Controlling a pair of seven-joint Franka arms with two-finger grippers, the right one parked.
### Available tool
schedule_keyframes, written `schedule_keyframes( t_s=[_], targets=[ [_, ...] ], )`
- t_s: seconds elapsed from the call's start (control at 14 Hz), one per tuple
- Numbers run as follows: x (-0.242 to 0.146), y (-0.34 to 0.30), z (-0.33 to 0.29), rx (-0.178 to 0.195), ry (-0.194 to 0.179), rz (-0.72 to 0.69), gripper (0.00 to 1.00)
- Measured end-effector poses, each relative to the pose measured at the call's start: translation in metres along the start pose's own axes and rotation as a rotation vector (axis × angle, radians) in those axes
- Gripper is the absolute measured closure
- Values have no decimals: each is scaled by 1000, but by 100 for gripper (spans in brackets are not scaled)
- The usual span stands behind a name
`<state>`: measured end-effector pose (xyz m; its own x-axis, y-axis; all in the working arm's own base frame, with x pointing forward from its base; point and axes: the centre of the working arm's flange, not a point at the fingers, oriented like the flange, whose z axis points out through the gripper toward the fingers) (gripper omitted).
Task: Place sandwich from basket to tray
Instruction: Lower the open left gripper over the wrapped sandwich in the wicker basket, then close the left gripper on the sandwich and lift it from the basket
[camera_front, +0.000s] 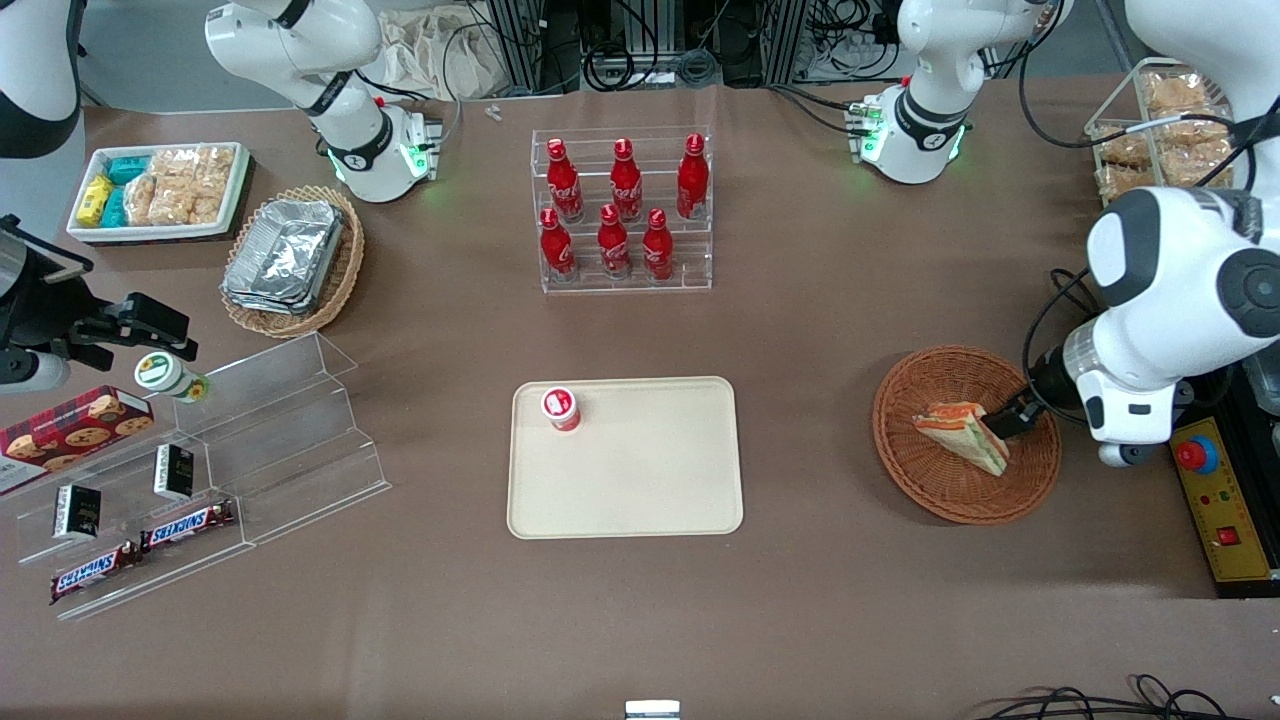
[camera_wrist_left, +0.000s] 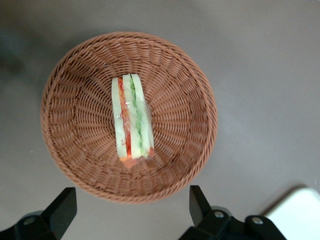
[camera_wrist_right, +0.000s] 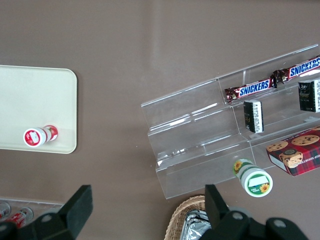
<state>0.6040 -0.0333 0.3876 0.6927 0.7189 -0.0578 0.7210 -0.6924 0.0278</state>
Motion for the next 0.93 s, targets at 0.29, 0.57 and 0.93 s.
schedule_keyframes(
  t_s=[0.29, 0.57, 0.93],
  targets=[
    [7, -8, 42, 24, -5, -127, 0],
    [13, -7, 76, 63, 19, -192, 0],
    [15, -6, 91, 69, 9, -208, 0]
  ],
)
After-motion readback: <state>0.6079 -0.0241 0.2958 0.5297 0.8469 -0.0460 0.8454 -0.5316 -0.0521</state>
